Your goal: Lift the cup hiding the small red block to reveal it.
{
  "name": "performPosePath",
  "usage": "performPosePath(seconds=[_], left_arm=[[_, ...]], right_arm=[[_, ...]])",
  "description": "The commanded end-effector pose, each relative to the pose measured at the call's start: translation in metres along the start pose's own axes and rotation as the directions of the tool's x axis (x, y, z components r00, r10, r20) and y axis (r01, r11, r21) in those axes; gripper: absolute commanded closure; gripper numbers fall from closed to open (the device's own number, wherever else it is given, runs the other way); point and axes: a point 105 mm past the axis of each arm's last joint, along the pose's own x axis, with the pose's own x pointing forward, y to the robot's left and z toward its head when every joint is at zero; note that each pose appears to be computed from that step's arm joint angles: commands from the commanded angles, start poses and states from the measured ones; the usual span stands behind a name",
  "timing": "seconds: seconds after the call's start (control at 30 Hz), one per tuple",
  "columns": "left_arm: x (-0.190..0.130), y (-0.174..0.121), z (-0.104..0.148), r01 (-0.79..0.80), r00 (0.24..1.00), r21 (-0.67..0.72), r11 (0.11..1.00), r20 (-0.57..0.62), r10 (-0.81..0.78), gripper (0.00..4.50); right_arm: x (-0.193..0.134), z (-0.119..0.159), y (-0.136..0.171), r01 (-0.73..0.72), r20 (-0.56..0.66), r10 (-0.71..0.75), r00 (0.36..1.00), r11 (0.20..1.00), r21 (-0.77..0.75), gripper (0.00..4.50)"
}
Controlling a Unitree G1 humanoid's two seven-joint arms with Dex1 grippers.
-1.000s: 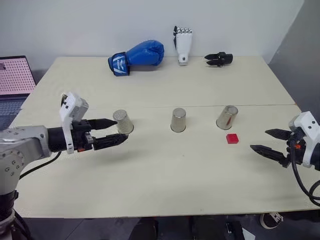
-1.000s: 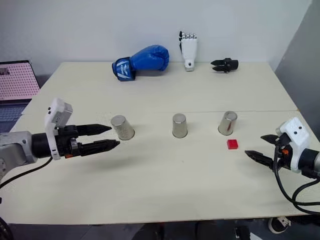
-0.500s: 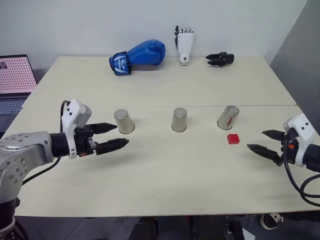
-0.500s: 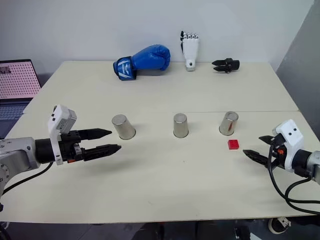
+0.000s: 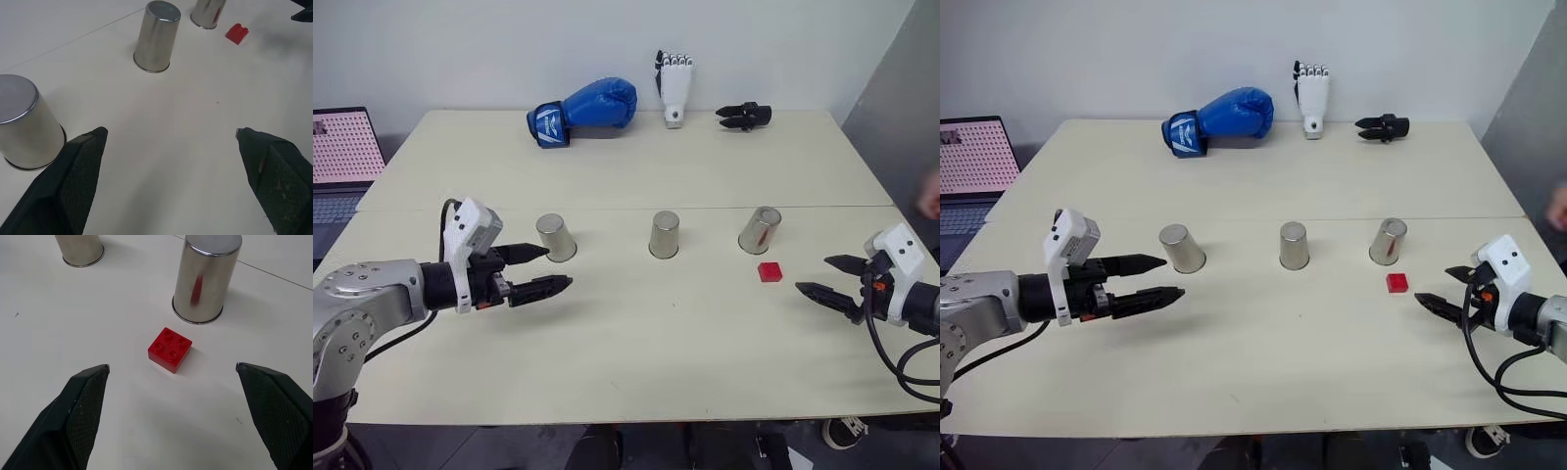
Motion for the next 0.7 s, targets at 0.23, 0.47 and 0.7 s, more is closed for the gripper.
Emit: performPosePath(seconds=[0.23, 0.47, 0.7], left_arm=[[-0.0011, -0.0009, 0.0099, -0.002, 1.0, 0.039, 0.999, 0.025, 0.001, 0.0], [-0.0019, 0.0011, 0.0097, -0.014, 1.0, 0.039, 0.999, 0.025, 0.013, 0.0], [0.0001, 0.0007, 0.0103, -0.009, 1.0, 0.042, 0.999, 0.027, 0.008, 0.0]], right_arm=[[-0.0018, 0.0112, -0.0011, 0.015, 0.039, -0.013, 0.999, 0.999, -0.035, 0.09], [-0.0008, 0.0109, -0.0014, 0.014, 0.037, -0.013, 0.999, 0.999, -0.037, 0.09], [-0.0004, 0.0113, -0.002, 0.015, 0.036, -0.014, 0.999, 0.999, -0.04, 0.09]])
